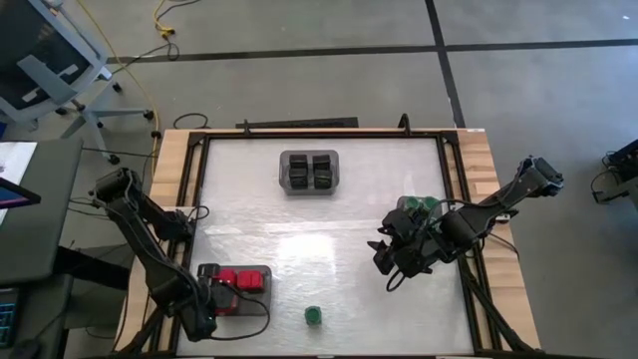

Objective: Sort spices by type
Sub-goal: Put the red seasoning can into the bottom black transparent bin

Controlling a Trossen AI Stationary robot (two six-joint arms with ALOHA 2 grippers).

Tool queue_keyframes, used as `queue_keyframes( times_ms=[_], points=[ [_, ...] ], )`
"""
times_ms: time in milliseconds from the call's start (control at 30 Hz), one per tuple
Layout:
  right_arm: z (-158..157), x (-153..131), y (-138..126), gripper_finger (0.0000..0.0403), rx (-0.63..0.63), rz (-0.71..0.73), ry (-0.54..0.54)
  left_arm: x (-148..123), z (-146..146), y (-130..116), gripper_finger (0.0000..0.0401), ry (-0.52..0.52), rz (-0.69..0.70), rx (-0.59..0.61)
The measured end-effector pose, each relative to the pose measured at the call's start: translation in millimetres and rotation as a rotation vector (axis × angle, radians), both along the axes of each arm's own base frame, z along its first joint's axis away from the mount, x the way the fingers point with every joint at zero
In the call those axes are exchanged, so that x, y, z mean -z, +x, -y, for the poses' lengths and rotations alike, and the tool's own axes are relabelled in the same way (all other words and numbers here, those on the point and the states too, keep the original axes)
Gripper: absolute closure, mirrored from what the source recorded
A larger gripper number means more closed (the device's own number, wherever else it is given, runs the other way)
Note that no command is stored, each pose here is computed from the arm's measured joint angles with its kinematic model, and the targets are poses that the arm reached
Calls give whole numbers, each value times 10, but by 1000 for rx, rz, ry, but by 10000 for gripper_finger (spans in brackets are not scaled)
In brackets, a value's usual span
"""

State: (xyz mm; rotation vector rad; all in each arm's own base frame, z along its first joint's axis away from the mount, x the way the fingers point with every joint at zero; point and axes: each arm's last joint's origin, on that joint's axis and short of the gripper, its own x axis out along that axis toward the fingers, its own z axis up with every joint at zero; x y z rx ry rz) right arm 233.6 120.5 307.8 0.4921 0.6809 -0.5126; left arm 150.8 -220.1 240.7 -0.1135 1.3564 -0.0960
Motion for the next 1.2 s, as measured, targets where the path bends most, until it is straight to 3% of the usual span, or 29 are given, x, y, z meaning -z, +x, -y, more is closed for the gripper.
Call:
queue_keyframes(
  times_ms=[1200],
  points=[
    [-3,3,-7,143,-6,-7,-6,1,-68,102,179,14,15,6]
  ],
)
